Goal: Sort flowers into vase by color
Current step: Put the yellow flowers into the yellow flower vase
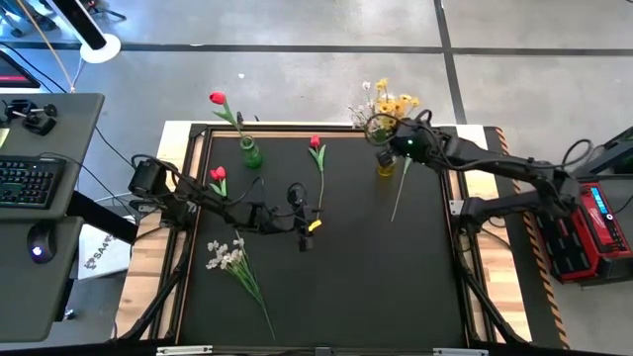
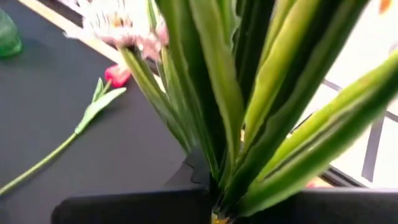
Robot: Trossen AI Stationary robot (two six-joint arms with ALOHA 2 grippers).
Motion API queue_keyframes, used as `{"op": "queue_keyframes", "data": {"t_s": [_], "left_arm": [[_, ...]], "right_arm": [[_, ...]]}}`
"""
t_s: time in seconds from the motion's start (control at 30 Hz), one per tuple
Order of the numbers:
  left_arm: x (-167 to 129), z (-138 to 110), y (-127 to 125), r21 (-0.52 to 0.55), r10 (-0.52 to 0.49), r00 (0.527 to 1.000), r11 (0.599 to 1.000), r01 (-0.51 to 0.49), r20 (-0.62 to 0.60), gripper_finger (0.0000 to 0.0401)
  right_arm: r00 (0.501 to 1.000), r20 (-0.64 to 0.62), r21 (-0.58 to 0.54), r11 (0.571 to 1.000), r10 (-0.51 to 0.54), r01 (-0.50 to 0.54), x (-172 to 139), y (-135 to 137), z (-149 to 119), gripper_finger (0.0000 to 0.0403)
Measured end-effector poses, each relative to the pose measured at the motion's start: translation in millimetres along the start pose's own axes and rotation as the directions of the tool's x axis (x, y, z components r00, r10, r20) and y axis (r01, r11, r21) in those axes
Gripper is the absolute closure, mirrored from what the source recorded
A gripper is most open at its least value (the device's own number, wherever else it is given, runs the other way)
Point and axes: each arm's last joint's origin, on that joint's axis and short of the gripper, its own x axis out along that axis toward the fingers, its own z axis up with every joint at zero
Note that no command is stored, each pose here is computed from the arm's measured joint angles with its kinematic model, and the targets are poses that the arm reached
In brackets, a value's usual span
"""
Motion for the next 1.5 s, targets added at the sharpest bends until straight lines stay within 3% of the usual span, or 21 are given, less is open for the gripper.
{"op": "queue_keyframes", "data": {"t_s": [0.33, 0.73, 0.9, 1.0, 1.27, 1.5], "left_arm": [[-1.3, -0.1, -3.1, 0.004, -0.009, 1.000, 1.000, 0.009, 0.001, 0.0230], [-1.3, 0.1, -3.0, 0.003, -0.009, 1.000, 1.000, 0.009, 0.003, 0.0230], [-1.3, 0.4, -3.1, -0.006, -0.009, 1.000, 1.000, 0.009, 0.006, 0.0230], [-1.3, 0.6, -3.1, -0.007, -0.009, 1.000, 1.000, 0.009, 0.008, 0.0230], [-2.4, 0.6, -5.5, -0.004, -0.016, 1.000, 1.000, 0.016, 0.010, 0.0230], [-4.3, 0.6, -10.0, 0.001, -0.030, 0.999, 1.000, 0.030, 0.012, 0.0231]], "right_arm": [[0.998, -0.056, -0.030, 0.999, -0.022, 0.021, 16.6, 6.8, -5.5, 0.0370], [0.989, -0.140, -0.016, 0.999, -0.049, 0.048, 12.2, 2.3, -14.3, 0.0190], [0.979, -0.196, -0.018, 0.999, -0.052, 0.049, 9.9, 0.2, -19.7, 0.0147], [0.974, -0.223, -0.047, 0.999, -0.030, 0.020, 10.3, 0.8, -21.7, 0.0143], [0.988, -0.152, -0.020, 1.000, -0.012, 0.009, 20.6, 8.3, -14.9, 0.0166], [0.985, -0.157, -0.033, 0.997, -0.069, 0.064, 40.8, 16.1, -18.1, 0.0200]]}}
